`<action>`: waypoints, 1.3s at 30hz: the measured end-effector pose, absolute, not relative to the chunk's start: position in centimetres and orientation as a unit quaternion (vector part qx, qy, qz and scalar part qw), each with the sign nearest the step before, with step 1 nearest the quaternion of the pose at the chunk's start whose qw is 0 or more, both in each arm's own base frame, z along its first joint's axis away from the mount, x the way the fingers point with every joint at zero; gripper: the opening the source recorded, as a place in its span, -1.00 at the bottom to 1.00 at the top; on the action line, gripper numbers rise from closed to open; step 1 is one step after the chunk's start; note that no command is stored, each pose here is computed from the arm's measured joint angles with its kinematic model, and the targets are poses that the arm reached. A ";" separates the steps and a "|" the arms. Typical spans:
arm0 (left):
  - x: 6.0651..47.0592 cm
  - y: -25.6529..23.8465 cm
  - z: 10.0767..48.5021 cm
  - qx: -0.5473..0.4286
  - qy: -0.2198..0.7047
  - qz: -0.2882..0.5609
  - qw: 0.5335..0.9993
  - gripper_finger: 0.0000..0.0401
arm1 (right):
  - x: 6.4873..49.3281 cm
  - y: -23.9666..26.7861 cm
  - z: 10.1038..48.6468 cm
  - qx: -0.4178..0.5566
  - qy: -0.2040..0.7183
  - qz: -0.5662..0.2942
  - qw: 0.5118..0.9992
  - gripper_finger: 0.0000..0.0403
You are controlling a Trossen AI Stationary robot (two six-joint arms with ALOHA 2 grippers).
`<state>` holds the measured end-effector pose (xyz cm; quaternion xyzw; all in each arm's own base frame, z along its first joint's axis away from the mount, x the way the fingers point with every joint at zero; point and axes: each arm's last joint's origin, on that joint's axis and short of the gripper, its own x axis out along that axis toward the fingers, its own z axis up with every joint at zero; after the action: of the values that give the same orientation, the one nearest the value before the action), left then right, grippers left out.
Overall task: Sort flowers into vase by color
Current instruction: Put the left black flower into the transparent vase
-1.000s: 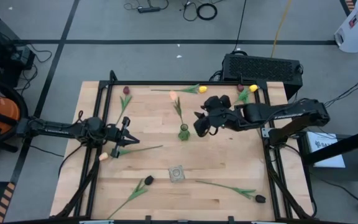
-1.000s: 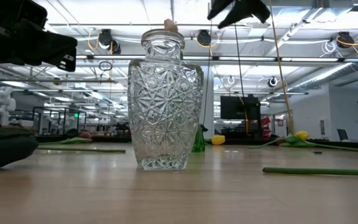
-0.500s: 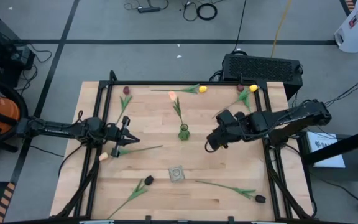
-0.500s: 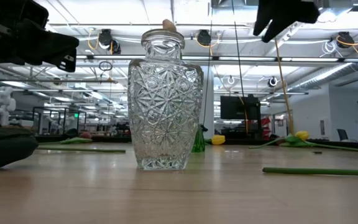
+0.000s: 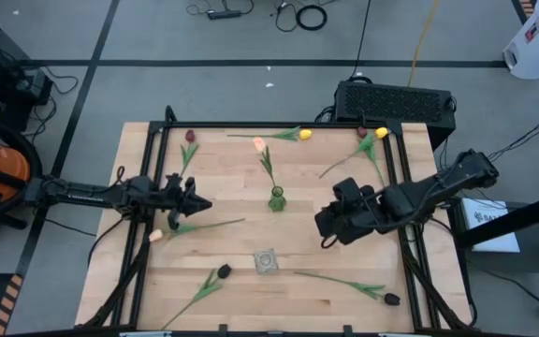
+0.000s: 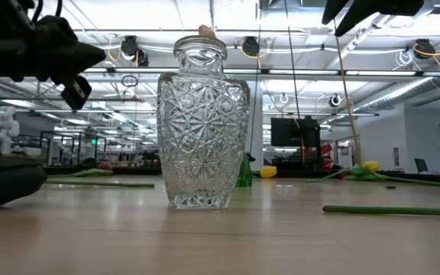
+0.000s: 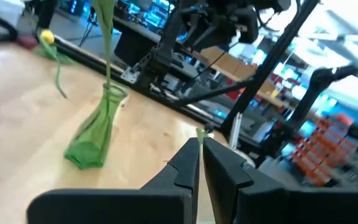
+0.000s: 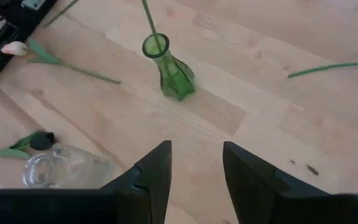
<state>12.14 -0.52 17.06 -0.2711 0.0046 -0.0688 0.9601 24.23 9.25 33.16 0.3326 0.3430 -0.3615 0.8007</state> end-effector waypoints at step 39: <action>22.0 -11.1 31.3 -0.265 0.346 0.057 0.898 -1.00 | 17.8 12.5 27.1 0.295 0.403 -0.223 0.837 -0.32</action>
<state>21.99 -11.08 31.28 -0.2651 0.3455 0.0570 0.8984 17.84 12.46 27.14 0.2955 0.4033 -0.2233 0.8368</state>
